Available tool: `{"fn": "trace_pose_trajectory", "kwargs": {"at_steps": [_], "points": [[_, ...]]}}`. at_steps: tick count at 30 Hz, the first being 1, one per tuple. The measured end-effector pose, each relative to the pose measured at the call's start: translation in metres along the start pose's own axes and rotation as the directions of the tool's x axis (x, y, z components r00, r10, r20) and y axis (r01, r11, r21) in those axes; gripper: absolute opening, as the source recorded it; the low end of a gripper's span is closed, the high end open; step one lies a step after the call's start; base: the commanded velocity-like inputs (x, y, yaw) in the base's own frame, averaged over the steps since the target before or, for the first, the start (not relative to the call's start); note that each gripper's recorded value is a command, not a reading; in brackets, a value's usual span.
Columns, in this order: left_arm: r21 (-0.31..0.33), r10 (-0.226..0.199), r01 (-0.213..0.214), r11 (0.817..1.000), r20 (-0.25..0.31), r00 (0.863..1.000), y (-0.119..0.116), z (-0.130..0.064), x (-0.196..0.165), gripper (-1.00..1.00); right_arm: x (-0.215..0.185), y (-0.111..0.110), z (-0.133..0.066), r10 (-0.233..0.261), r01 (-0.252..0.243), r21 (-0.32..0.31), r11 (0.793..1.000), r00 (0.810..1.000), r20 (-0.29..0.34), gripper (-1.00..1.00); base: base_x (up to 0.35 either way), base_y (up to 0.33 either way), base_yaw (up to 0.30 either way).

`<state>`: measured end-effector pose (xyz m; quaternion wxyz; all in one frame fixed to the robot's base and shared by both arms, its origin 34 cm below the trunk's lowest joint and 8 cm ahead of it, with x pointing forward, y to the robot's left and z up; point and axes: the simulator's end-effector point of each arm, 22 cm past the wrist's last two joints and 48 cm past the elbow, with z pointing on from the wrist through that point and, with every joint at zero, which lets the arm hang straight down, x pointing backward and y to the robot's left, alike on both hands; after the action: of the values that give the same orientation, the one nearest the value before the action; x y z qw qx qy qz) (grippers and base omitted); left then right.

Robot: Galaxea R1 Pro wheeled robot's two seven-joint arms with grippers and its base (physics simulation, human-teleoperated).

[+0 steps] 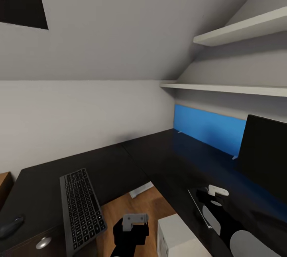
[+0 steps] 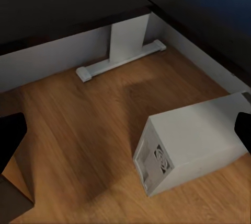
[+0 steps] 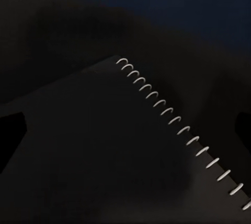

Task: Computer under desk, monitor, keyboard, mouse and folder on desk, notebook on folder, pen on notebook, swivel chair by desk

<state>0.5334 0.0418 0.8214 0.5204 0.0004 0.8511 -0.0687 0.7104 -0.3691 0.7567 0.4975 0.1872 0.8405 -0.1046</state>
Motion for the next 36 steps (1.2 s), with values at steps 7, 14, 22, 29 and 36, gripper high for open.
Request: {"fn": "trace_pose_trajectory", "kwargs": {"at_steps": [7,14,22,29,36], "points": [[0.0,0.001,-0.001,1.0,0.001,1.0,0.001,0.005,0.011,1.0,0.011,-0.001,0.005,0.0,0.0,0.001,1.0,1.0,-0.001,1.0,0.0,0.0,0.0],[-0.001,0.001,-0.001,1.0,0.003,1.0,0.003,0.009,0.021,1.0,0.017,0.0,0.01,-0.011,0.011,-0.001,1.0,1.0,0.009,1.0,0.0,0.0,0.0],[-0.001,0.001,-0.001,1.0,0.003,1.0,0.002,0.009,0.021,1.0,0.017,0.0,0.01,-0.011,0.011,-0.001,1.0,1.0,0.009,1.0,0.0,0.0,0.0],[-0.001,0.0,0.0,1.0,0.004,1.0,0.004,0.013,0.03,1.0,0.017,0.004,0.013,0.001,0.0,-0.012,1.0,1.0,0.03,1.0,0.0,0.0,0.0],[0.002,-0.001,0.001,1.0,0.009,1.0,0.004,0.012,0.028,1.0,0.017,0.004,0.013,0.0,0.0,-0.012,1.0,1.0,0.031,1.0,0.0,0.0,0.0]]}}
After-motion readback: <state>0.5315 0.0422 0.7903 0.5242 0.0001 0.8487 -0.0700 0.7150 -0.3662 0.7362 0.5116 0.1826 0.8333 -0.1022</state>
